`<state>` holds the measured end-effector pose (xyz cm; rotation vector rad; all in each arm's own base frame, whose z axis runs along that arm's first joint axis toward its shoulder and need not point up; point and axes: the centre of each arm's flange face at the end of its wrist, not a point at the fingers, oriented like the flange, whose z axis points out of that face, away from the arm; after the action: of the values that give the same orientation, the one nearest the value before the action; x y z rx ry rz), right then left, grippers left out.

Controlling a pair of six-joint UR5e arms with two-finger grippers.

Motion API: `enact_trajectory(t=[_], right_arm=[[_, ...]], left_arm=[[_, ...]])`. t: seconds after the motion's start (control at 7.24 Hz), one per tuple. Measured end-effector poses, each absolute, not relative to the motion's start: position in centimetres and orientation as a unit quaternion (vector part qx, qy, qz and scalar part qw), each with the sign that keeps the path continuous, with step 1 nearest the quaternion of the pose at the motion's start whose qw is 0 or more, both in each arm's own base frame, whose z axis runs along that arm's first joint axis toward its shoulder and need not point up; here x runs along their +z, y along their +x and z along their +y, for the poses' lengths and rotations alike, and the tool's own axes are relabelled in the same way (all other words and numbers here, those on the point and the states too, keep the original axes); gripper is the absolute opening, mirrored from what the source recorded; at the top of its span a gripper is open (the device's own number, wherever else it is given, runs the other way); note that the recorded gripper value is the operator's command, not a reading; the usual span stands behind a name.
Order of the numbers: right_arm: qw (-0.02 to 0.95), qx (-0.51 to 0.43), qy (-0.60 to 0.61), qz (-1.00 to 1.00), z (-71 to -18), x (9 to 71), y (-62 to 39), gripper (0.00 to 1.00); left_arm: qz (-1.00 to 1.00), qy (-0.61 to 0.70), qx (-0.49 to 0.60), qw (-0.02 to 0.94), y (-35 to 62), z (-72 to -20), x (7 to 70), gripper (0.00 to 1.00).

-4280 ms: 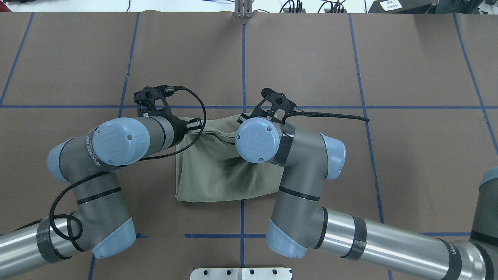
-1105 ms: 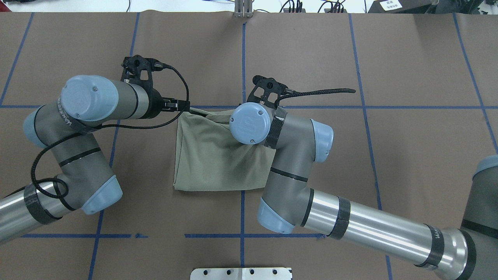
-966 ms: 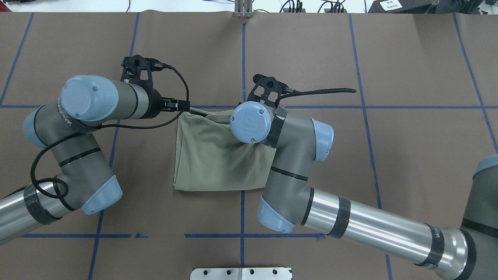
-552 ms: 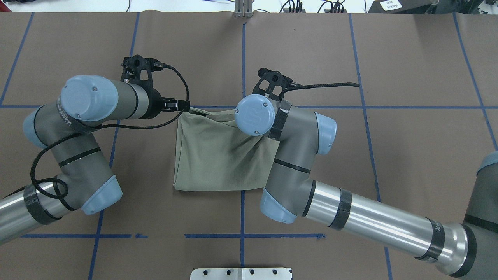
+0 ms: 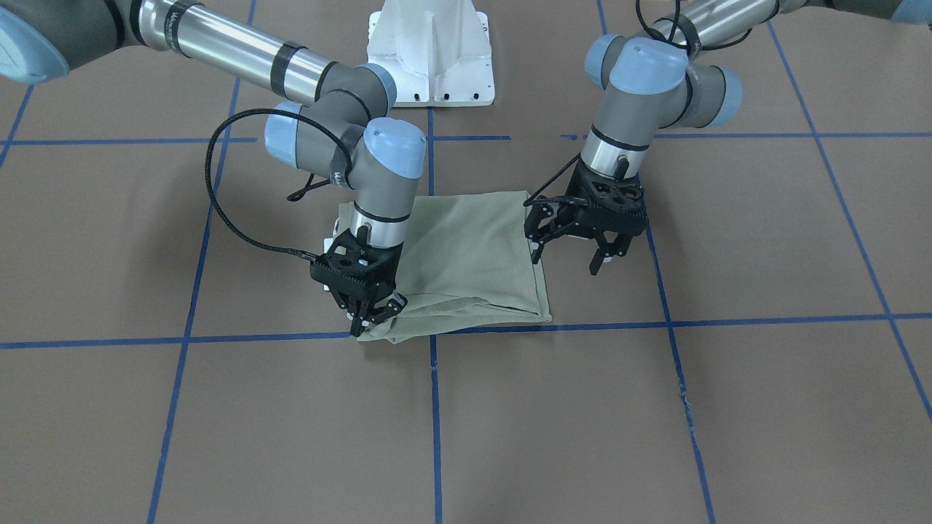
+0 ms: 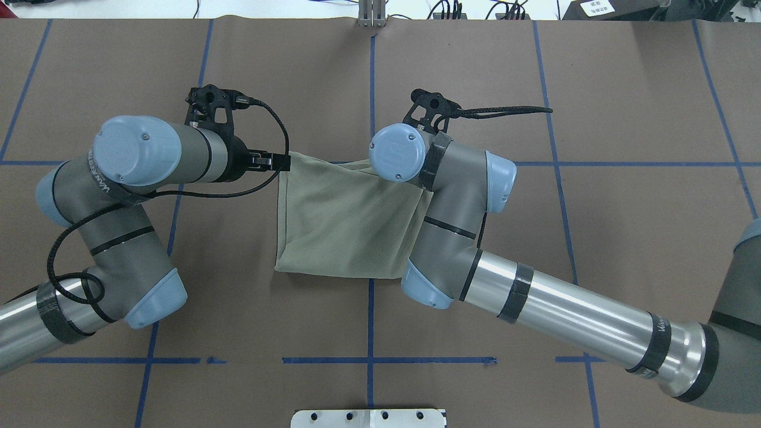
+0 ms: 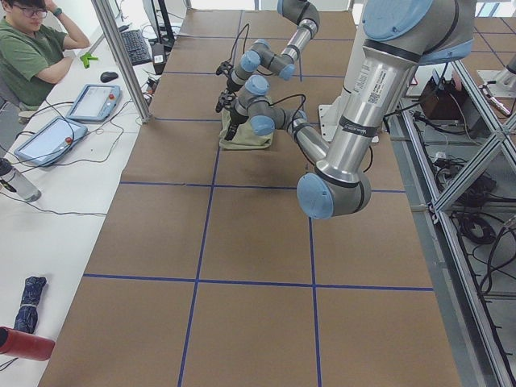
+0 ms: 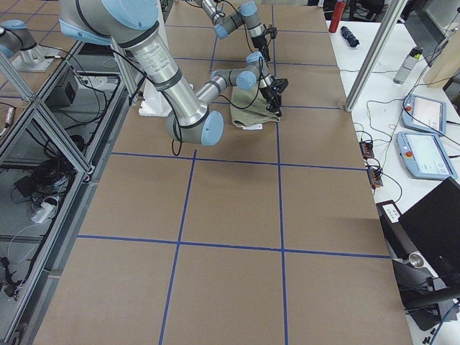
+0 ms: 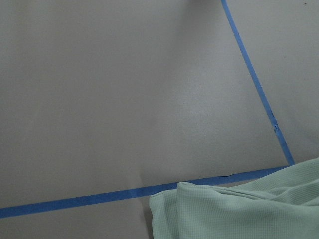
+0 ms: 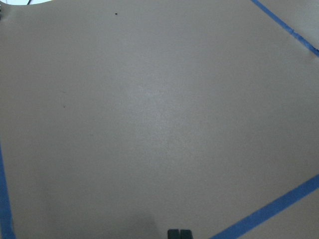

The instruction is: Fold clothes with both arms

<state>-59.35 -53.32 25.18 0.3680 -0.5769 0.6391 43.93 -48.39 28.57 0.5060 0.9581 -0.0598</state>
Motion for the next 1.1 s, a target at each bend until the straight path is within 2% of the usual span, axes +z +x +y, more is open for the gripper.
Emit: enact_trajectory(t=[0.41,0.55,0.69,1.1], right_arm=[[0.9,0.253,0.174,-0.311,-54.0,20.8,-57.8,1.0],[0.902,0.222,0.162,-0.334,-54.0,19.7,-55.1,1.0],[0.903,0.189,0.155,-0.353,-53.8,20.0,-51.6,1.0],[0.905,0.144,0.151,-0.371,-53.1,21.5,-47.3,1.0]], left_arm=[[0.456,0.224,-0.044,0.86,45.3,-48.4,29.2,1.0],[0.459,0.208,-0.065,0.861,46.4,-48.5,29.3,0.91],[0.462,0.192,-0.087,0.861,47.7,-48.9,29.2,0.77],[0.482,0.155,-0.16,0.847,51.2,-48.2,28.4,0.7]])
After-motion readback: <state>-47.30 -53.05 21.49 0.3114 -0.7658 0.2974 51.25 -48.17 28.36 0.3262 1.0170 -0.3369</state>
